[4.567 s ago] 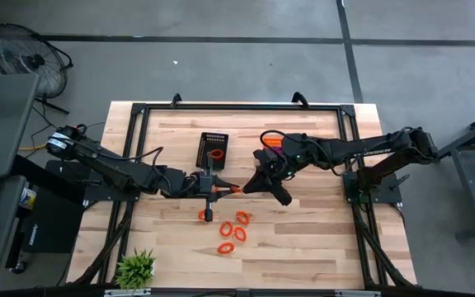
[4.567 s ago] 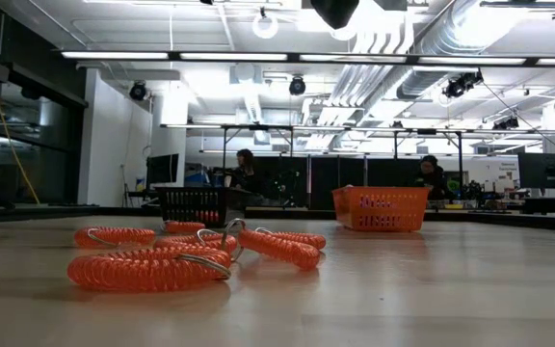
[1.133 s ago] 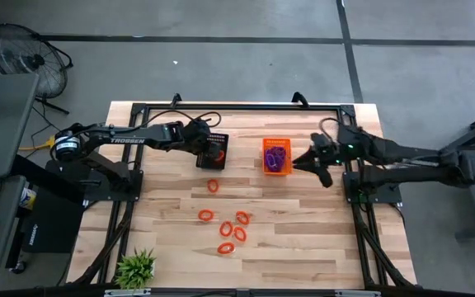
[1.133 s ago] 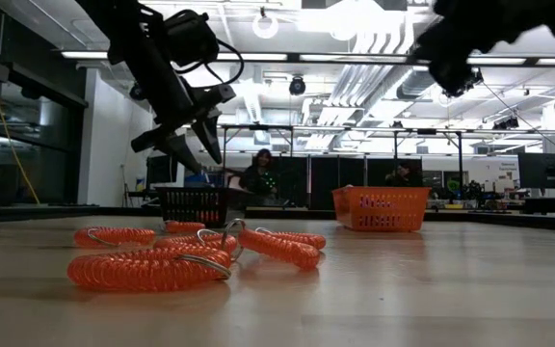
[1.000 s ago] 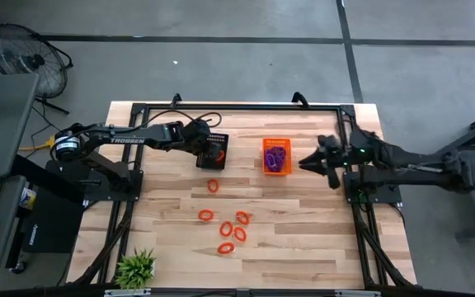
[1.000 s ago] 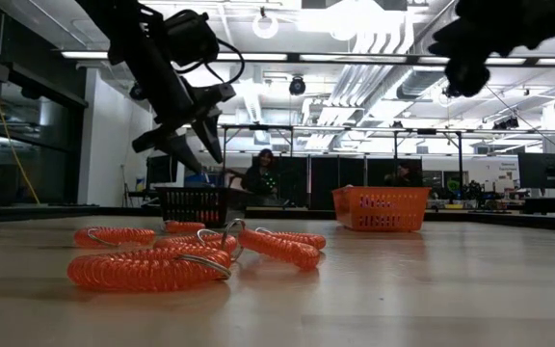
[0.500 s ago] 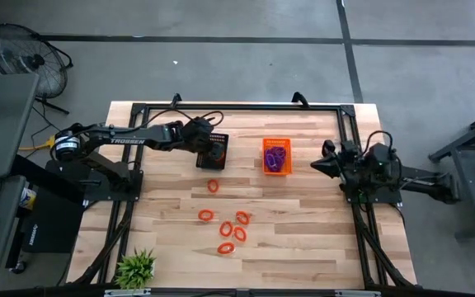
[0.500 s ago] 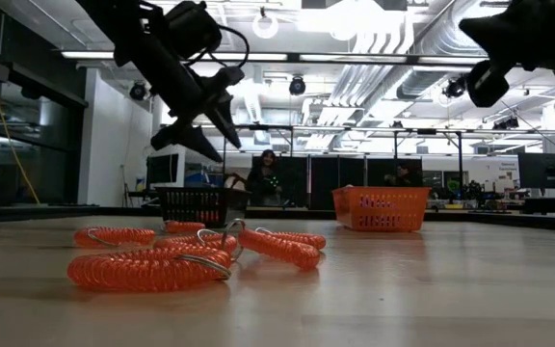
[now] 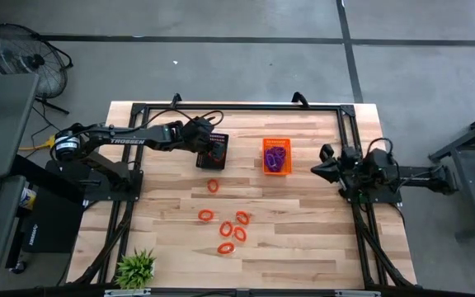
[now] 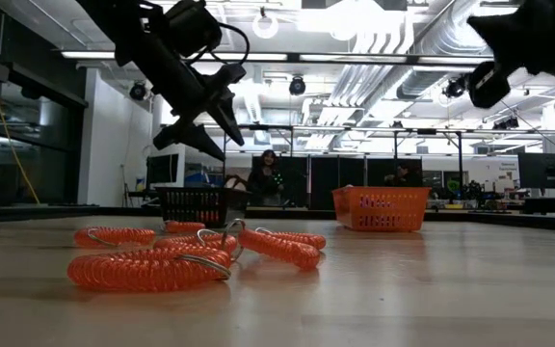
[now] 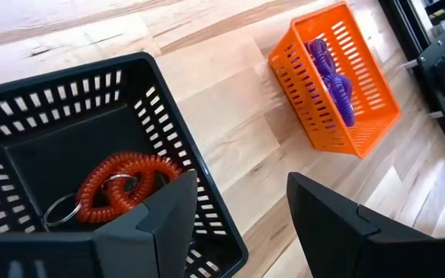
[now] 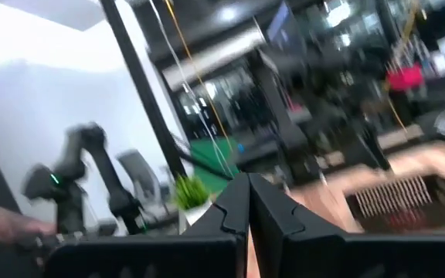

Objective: Sort spring keychains into baskets
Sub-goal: Put the orange spring keychain into the black basket

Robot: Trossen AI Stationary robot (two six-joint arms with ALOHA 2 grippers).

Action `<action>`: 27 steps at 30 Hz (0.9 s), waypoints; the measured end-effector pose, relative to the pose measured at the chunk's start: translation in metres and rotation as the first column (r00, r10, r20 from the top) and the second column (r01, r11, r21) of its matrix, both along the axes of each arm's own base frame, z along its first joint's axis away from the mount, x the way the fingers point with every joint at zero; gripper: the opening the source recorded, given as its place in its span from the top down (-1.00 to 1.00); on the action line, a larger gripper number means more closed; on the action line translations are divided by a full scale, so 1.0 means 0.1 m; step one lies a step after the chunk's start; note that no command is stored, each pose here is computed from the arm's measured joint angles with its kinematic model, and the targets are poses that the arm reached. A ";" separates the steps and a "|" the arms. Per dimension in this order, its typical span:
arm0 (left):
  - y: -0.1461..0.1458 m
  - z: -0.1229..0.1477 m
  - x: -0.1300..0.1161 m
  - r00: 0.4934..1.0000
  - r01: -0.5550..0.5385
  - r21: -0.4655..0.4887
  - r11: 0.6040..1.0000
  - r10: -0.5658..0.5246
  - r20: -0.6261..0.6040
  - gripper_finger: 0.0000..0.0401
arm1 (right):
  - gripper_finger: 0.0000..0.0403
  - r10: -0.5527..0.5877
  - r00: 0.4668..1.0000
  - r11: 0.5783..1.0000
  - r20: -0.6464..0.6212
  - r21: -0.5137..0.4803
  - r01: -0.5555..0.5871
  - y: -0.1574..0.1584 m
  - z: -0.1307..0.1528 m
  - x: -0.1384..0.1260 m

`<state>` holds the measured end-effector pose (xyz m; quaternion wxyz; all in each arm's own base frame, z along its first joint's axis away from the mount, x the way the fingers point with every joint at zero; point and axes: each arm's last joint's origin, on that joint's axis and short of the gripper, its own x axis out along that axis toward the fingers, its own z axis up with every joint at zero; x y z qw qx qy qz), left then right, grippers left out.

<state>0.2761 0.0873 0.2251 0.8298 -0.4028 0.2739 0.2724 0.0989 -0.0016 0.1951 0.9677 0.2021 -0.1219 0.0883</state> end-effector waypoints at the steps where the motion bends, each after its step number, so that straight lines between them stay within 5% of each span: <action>1: 0.00 0.00 0.00 1.000 0.004 0.005 1.000 -0.004 -0.001 0.00 | 1.00 -0.004 0.999 1.000 -0.034 0.002 0.004 0.00 -0.03 0.01; 15: -0.01 0.00 0.00 0.999 0.052 -0.010 0.999 -0.052 0.005 0.00 | 1.00 -0.029 0.955 0.999 -0.296 -0.040 0.018 -0.01 -0.30 0.04; 21: -0.01 0.03 0.03 0.997 0.057 0.007 0.998 -0.057 0.042 0.00 | 1.00 -0.123 0.948 0.987 -0.293 -0.139 0.085 -0.03 -0.30 0.04; 27: 0.00 0.07 0.06 0.994 0.070 0.044 0.997 -0.074 0.086 0.00 | 1.00 -0.118 0.948 0.989 -0.297 -0.124 0.084 -0.03 -0.31 0.04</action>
